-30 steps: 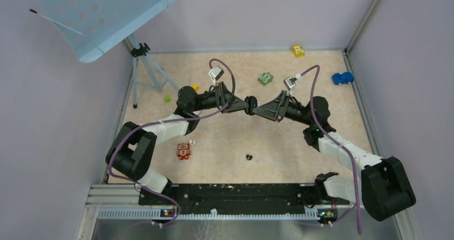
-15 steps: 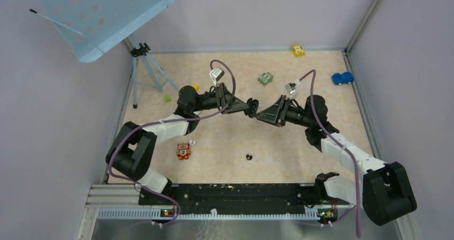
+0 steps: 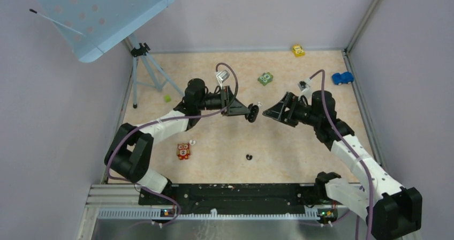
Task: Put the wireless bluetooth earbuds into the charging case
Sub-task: Open the charging case at the center of the board, then pick up the right earbud from the center of the board.
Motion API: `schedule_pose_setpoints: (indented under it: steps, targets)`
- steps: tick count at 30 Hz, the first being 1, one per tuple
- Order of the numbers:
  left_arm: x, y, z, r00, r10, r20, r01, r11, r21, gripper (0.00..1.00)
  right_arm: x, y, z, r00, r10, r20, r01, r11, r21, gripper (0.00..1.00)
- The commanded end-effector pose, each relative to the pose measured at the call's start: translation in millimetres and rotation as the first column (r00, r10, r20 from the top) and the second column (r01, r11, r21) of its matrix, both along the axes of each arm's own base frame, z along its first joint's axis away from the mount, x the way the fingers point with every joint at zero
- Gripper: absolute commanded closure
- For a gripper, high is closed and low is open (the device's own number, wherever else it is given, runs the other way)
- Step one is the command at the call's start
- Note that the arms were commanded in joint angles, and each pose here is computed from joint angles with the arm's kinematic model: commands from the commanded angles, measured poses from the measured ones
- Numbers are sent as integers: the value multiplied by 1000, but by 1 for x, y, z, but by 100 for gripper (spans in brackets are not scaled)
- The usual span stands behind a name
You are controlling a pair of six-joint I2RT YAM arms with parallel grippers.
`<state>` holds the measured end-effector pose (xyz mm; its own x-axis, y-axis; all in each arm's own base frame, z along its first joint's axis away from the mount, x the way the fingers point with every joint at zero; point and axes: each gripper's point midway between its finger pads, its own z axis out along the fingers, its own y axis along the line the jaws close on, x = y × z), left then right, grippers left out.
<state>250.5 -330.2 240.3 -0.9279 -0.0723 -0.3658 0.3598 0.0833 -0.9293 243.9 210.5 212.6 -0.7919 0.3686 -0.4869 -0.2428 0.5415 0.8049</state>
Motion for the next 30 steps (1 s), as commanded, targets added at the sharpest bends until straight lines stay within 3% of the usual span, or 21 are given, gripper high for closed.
schedule_pose_setpoints:
  steps: [1,11,16,18,21,25,28,30]
  targets:
    - [1,2,16,994,9,106,-11,1000,21,100,5,-42,-19,986,-166,-28,161,977,-141,22]
    - [2,3,13,992,16,125,-23,999,49,100,-2,-19,22,994,-64,84,60,997,53,21]
    - [4,3,10,990,20,137,-29,998,61,100,-1,-53,-20,980,-199,2,197,965,-175,20]
    - [5,4,7,990,20,143,-32,996,84,100,-4,-94,-54,929,-365,-62,311,861,-404,21]
    - [5,5,3,989,12,149,-30,993,116,100,-20,-159,-90,814,-577,-68,391,629,-672,18]
    - [5,8,-1,987,12,163,-36,989,144,100,-23,-163,-100,736,-665,-126,440,613,-657,17]
    - [7,9,-3,985,20,173,-47,987,155,100,-15,-152,-110,739,-645,-195,391,646,-655,18]
    - [9,10,-4,982,27,185,-56,986,157,100,-6,-137,-114,799,-560,-221,321,707,-631,23]
